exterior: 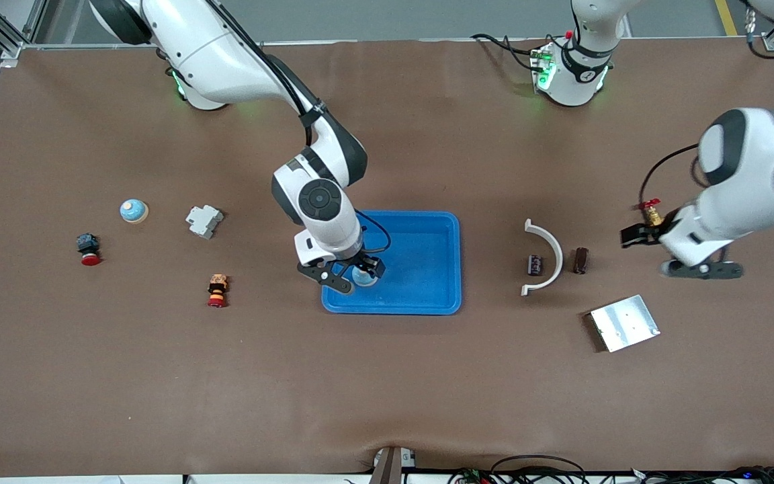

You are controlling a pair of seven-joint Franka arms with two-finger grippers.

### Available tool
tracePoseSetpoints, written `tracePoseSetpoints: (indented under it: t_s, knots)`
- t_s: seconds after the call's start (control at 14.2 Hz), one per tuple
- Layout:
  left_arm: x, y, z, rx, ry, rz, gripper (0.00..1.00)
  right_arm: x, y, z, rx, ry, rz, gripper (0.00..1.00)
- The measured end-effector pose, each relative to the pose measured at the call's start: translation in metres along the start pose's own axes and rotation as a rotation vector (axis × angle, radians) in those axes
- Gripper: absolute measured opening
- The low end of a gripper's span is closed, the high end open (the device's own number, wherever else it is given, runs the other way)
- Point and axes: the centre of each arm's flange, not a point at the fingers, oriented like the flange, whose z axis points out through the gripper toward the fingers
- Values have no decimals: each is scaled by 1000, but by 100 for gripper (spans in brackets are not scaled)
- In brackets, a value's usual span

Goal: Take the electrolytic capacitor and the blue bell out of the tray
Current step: 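Move the right gripper over the second bell while the left gripper withdraws, then grasp the second bell with the right gripper while the left arm rests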

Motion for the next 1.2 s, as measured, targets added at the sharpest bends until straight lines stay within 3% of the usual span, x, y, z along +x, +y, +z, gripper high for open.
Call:
tracePoseSetpoints:
  t_s: [0.28, 0.56, 0.99, 1.2]
  knots:
    - [-28, -50, -50, -45, 35, -40, 100, -4, -3, 10, -3, -1, -1, 100]
    - [-45, -39, -89, -20, 74, -59, 100, -8, -6, 21, -3, -3, -2, 100]
    - [-53, -42, -108, -50, 113, -84, 100, -17, -10, 33, 2, -2, 1, 100]
    - [-48, -51, -143, -51, 185, -92, 100, -18, -11, 34, -1, 13, -15, 100]
